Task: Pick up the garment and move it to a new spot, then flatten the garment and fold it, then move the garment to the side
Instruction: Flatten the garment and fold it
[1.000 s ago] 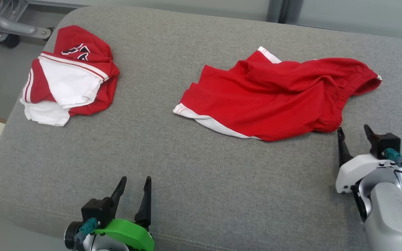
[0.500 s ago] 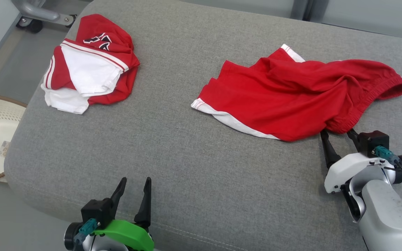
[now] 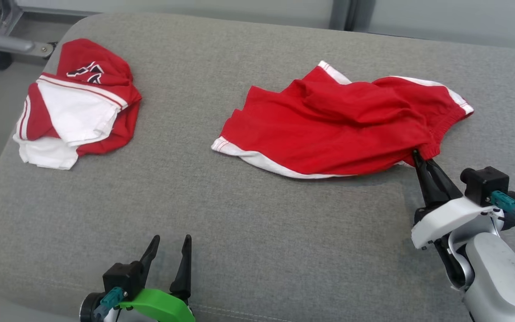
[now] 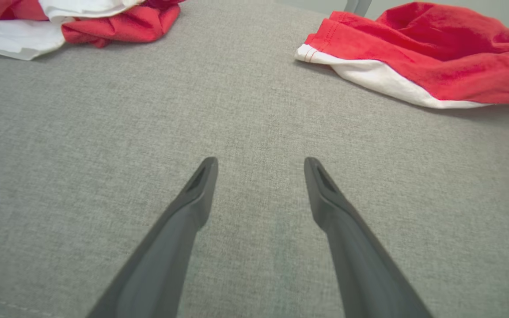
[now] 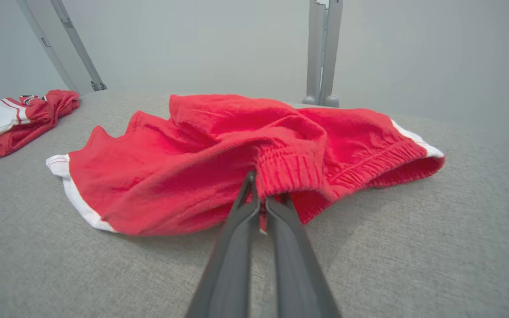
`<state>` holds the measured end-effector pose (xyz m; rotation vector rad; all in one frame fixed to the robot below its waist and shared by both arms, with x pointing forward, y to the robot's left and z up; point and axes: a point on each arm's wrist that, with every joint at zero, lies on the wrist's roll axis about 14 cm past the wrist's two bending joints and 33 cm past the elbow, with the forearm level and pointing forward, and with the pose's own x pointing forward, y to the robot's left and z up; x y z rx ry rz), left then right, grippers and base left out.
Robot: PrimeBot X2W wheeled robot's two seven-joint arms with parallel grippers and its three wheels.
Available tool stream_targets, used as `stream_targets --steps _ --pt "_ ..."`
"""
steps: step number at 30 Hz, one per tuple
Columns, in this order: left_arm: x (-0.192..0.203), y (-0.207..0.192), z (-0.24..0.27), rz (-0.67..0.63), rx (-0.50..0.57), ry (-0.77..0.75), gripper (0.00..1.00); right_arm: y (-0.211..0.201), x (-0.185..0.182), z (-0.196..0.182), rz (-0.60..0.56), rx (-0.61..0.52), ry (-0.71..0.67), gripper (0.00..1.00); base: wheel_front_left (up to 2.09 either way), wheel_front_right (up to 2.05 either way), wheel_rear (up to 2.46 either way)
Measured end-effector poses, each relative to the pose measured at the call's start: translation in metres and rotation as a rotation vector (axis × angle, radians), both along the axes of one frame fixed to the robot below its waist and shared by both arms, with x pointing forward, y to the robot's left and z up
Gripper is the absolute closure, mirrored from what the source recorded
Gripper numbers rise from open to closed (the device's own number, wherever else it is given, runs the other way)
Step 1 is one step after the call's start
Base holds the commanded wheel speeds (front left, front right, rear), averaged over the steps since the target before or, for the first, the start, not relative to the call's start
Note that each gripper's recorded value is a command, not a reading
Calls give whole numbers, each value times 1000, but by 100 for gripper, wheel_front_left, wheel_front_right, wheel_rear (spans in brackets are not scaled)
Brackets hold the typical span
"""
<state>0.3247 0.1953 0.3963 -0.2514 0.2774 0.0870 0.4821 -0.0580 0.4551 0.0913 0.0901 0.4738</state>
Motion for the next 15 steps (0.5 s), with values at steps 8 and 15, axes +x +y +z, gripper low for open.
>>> stream_targets --steps 8,15 --pt "12 -29 8 -98 -19 -36 0 -40 -35 19 -38 108 21 100 0 0 0" --pt "17 -49 9 -164 -30 -42 0 -58 -47 13 -35 111 105 100 0 0 0"
